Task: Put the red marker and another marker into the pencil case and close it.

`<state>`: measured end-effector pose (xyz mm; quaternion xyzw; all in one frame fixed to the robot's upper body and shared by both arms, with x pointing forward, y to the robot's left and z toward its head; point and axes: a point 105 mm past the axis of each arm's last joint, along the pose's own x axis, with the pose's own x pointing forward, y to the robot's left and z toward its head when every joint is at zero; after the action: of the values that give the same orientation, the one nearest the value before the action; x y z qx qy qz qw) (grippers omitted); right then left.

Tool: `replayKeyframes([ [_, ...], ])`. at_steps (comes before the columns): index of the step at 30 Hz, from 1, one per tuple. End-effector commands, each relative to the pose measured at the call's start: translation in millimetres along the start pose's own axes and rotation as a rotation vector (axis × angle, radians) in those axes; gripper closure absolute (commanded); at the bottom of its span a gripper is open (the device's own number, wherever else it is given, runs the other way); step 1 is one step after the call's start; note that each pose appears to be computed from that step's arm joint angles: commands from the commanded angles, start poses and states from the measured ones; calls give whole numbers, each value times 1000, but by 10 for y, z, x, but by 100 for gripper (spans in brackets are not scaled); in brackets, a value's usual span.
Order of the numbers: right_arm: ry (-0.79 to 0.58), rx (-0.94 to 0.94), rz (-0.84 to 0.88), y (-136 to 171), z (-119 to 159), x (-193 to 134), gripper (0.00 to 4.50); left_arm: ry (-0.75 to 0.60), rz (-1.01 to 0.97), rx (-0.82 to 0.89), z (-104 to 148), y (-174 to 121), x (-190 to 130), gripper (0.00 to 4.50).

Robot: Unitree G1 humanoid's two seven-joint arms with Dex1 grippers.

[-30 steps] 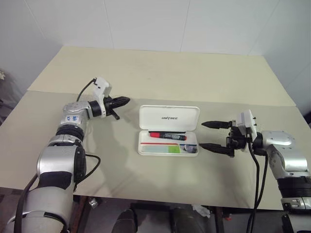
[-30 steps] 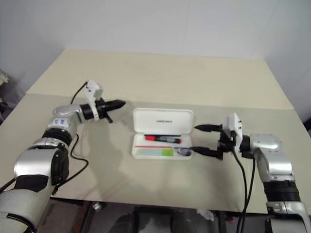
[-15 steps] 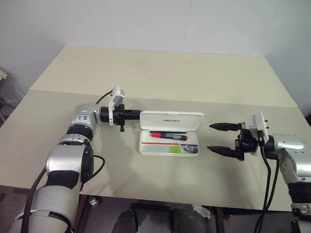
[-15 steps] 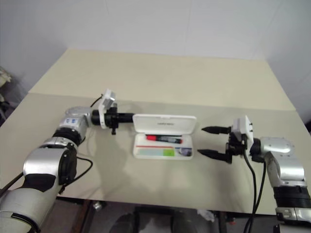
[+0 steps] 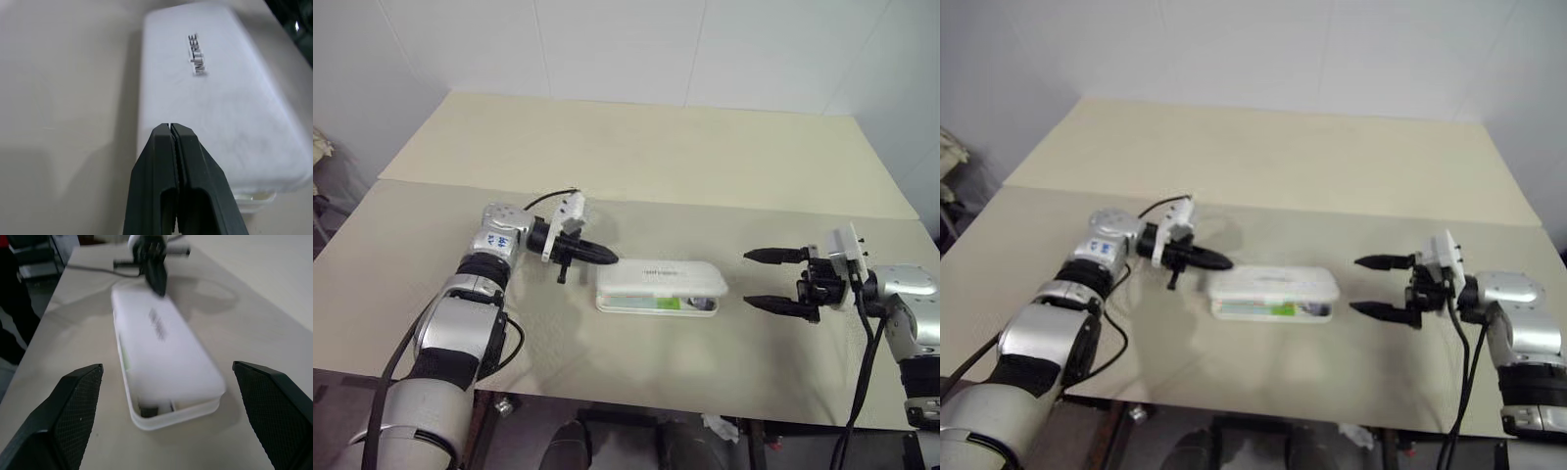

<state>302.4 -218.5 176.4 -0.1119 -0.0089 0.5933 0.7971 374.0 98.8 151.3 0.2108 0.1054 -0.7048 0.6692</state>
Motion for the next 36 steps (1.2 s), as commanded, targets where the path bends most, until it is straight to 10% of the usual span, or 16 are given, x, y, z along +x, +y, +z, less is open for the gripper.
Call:
replayKeyframes([
  [1,6,-42,8,-11,69,-85,0,72,-161,40,-94,-184,70,447],
  [19,-97,-56,-24,-49,149,82,0,361,-259,229,-398,-279,44,447],
  [27,-91,-77,-15,-100,156,159,0,134,291,174,-56,287,-175,447],
  [36,-79,-84,8,-193,157,237,0,-229,463,187,165,167,-535,447],
])
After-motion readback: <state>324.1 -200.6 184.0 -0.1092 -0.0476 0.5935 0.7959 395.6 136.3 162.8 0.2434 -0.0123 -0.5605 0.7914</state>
